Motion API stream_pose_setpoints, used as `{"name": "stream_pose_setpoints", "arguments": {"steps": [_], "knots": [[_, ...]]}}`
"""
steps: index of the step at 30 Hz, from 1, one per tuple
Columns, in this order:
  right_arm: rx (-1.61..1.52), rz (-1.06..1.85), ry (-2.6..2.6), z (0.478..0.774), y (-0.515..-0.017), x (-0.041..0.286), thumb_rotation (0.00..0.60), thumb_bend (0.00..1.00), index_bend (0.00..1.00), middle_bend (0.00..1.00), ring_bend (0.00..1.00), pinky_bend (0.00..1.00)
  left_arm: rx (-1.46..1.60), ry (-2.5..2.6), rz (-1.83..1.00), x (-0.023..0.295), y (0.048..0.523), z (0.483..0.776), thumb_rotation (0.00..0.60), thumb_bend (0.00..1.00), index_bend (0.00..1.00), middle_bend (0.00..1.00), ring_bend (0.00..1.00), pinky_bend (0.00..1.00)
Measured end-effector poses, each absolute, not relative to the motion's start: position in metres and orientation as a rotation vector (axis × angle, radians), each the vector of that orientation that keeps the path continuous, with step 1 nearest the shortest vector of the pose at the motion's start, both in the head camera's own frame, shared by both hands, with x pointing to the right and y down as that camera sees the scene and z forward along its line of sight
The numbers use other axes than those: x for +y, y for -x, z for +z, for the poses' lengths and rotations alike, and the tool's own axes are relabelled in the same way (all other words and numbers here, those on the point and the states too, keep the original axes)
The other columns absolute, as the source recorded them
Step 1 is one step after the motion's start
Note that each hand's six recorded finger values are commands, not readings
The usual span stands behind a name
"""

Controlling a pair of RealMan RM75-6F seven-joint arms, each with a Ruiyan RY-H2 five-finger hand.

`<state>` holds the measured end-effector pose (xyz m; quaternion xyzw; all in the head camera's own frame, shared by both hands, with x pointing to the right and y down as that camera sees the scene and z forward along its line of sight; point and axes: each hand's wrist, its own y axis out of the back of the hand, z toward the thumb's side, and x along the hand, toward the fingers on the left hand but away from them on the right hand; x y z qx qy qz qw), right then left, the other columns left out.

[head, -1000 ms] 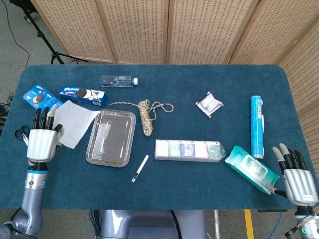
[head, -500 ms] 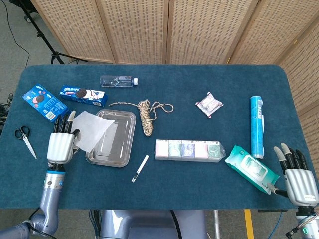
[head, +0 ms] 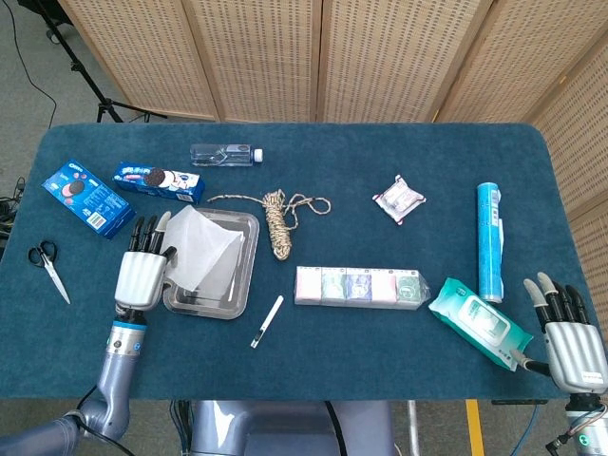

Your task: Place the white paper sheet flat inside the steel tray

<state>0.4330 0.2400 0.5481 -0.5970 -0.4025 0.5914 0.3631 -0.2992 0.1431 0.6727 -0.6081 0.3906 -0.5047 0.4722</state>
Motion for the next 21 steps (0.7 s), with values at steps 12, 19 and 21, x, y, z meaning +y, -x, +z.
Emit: {"name": "stream_pose_setpoints", "arguments": {"steps": [12, 19, 21], "knots": [[-1.045, 1.52, 1.537, 0.546, -0.434, 0.24, 0.6, 0.0, 0.0, 0.0, 0.0, 0.0, 0.987, 1.595, -1.346, 0.157, 0.274, 0.706, 0.6, 0.41, 0.84, 0.0, 0.0, 0.0], [-1.045, 1.517, 1.54, 0.546, -0.434, 0.24, 0.6, 0.0, 0.0, 0.0, 0.0, 0.0, 1.015, 1.597, -1.423, 0.163, 0.266, 0.716, 0.6, 0.41, 0.84, 0.0, 0.0, 0.0], [-1.044, 1.517, 1.54, 0.546, -0.434, 0.24, 0.6, 0.0, 0.0, 0.0, 0.0, 0.0, 1.035, 1.596, -1.435, 0.164, 0.264, 0.717, 0.6, 0.41, 0.84, 0.0, 0.0, 0.0]]}}
